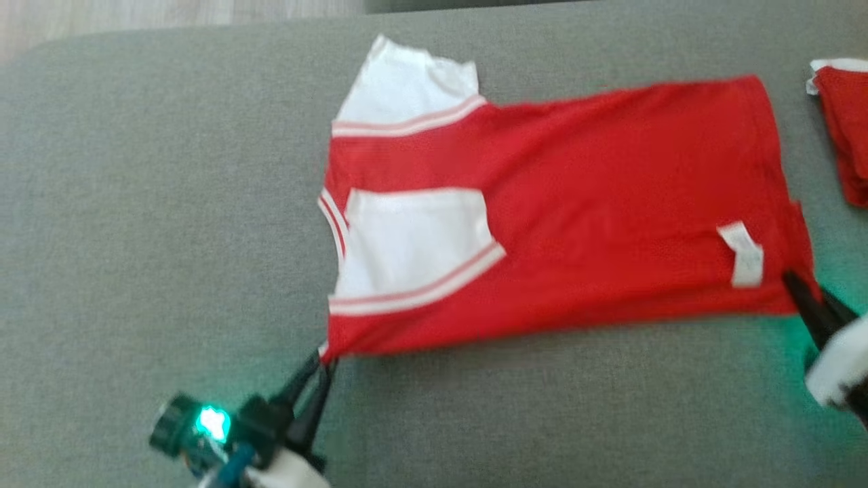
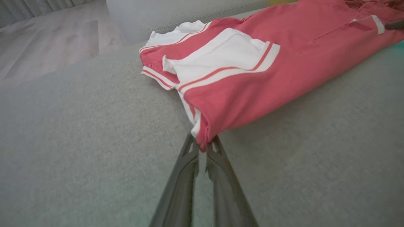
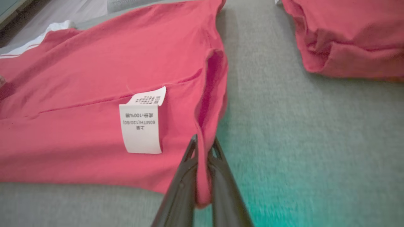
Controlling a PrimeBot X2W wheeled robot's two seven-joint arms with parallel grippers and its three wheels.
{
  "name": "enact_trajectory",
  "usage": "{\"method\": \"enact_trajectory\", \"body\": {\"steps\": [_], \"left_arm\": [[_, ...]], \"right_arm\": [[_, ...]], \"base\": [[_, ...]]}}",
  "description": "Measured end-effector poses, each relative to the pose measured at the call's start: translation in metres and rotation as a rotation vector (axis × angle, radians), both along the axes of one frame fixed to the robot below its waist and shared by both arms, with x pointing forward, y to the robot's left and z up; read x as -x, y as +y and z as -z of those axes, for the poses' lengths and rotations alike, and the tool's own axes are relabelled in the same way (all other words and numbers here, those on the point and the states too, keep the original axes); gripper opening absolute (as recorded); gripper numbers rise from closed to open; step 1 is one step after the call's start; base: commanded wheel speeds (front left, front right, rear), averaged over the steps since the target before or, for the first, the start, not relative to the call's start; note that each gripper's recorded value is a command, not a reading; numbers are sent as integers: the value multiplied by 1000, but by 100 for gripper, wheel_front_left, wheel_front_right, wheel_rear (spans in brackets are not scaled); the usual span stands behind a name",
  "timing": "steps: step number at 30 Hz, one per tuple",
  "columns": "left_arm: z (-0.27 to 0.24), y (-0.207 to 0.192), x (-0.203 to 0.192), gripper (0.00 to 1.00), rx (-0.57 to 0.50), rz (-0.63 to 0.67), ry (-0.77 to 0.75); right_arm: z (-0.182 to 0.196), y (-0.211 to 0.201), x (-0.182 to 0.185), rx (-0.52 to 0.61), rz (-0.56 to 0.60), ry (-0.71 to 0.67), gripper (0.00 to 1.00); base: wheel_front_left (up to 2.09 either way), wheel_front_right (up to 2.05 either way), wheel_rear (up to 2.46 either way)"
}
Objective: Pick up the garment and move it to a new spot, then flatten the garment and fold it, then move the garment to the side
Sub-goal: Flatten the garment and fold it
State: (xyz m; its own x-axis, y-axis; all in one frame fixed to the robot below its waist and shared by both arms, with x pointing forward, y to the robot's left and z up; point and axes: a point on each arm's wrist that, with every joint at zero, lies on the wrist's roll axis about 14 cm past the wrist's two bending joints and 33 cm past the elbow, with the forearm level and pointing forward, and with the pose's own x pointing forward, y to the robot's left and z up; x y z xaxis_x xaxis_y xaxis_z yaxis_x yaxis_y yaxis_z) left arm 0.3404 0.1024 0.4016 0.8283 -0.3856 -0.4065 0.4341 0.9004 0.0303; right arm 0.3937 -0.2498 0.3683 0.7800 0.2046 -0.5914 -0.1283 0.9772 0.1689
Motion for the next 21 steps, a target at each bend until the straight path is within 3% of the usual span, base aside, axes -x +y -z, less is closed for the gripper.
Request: {"method": "enact_trajectory", "body": {"steps": [9,10,11,12,13,14,21], "left_arm": [[1,-4,36,0,31,-12,48],[2,-6,37,0,41,-9,55],[2,-7,38,0,45,-6,63],[4,-8,40,34,47,0,75],[5,-9,40,58,51,0,84],[6,-10,40,100,52,-1,87],[-5,-16,12,100,78,-11,38]], "right_arm": [[6,-10,44,-7,-26,82,0],[8,-10,47,-6,-28,94,22],[9,-10,49,-4,-30,103,57],[9,-10,49,-3,-29,102,100],[8,-10,48,-2,-26,95,100],[6,-12,47,6,-25,86,100],[-29,-25,22,69,-6,-134,100]], "base": [[0,0,0],[0,0,0],[0,0,0],[0,0,0],[0,0,0],[0,0,0],[0,0,0]]}}
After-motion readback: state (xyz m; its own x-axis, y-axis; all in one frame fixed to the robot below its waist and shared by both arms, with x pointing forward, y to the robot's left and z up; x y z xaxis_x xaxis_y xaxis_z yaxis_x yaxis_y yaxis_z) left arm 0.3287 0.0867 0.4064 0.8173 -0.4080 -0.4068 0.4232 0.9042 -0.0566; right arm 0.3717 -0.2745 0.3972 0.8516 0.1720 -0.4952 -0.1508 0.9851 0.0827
